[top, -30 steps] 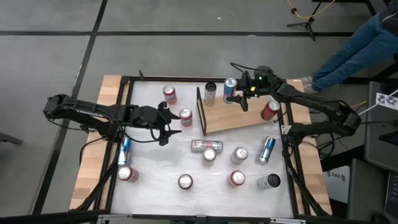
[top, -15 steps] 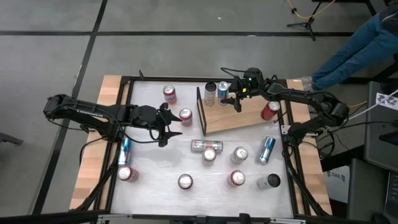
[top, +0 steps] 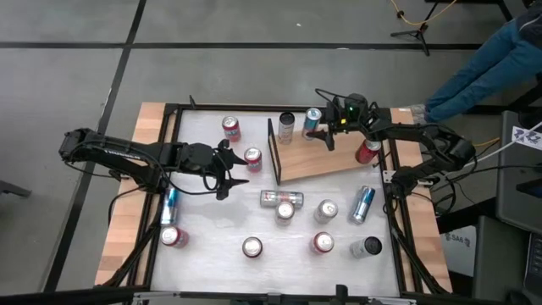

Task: Place canned beverage on shelf
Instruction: Put the middle blue white soda can on the shelf

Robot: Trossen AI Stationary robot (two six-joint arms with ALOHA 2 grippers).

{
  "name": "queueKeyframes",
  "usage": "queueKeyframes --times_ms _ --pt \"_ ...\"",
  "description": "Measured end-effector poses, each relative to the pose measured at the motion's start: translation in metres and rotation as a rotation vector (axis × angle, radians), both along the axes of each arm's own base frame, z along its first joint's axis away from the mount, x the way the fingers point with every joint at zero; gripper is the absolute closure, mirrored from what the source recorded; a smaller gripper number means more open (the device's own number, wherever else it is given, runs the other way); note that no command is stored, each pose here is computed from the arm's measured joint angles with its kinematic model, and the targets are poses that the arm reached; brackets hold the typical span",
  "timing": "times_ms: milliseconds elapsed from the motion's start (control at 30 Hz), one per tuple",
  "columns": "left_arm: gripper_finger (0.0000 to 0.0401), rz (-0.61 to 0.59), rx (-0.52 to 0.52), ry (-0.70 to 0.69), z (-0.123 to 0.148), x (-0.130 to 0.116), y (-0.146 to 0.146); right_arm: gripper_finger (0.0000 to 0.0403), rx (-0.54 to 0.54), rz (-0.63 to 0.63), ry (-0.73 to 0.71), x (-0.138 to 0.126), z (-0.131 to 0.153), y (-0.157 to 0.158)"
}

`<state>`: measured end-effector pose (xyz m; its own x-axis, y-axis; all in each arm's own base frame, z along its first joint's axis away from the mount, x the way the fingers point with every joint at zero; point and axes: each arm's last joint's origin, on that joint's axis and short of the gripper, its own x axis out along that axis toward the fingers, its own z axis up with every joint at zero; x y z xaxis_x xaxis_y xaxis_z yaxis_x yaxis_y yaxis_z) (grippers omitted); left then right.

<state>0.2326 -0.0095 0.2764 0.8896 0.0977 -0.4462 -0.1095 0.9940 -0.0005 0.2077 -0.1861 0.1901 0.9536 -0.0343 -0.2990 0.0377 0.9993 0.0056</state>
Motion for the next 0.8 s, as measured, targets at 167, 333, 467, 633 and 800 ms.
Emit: queueKeyframes --times_ms 167,333,467,633,800 --pt "0.0131 0.0 0.0 -0.001 0.0 0.0 0.0 0.0187 -0.016 0.007 0.004 0.001 -0.003 -0.001" --pt "0.0131 0.0 0.0 -0.002 0.0 0.0 0.0 0.0187 0.01 0.006 0.029 0.006 -0.02 -0.006" --pt "0.0131 0.001 0.0 -0.002 0.0 0.0 0.0 0.0187 0.017 0.007 0.005 0.011 -0.028 -0.011" --pt "0.0131 0.001 -0.001 -0.001 0.0 0.0 0.0 0.0187 0.018 0.012 0.003 0.013 -0.034 -0.012" --pt "0.0131 0.002 -0.001 -0.001 0.0 0.0 0.0 0.0187 0.031 0.013 0.019 0.014 -0.04 -0.013"
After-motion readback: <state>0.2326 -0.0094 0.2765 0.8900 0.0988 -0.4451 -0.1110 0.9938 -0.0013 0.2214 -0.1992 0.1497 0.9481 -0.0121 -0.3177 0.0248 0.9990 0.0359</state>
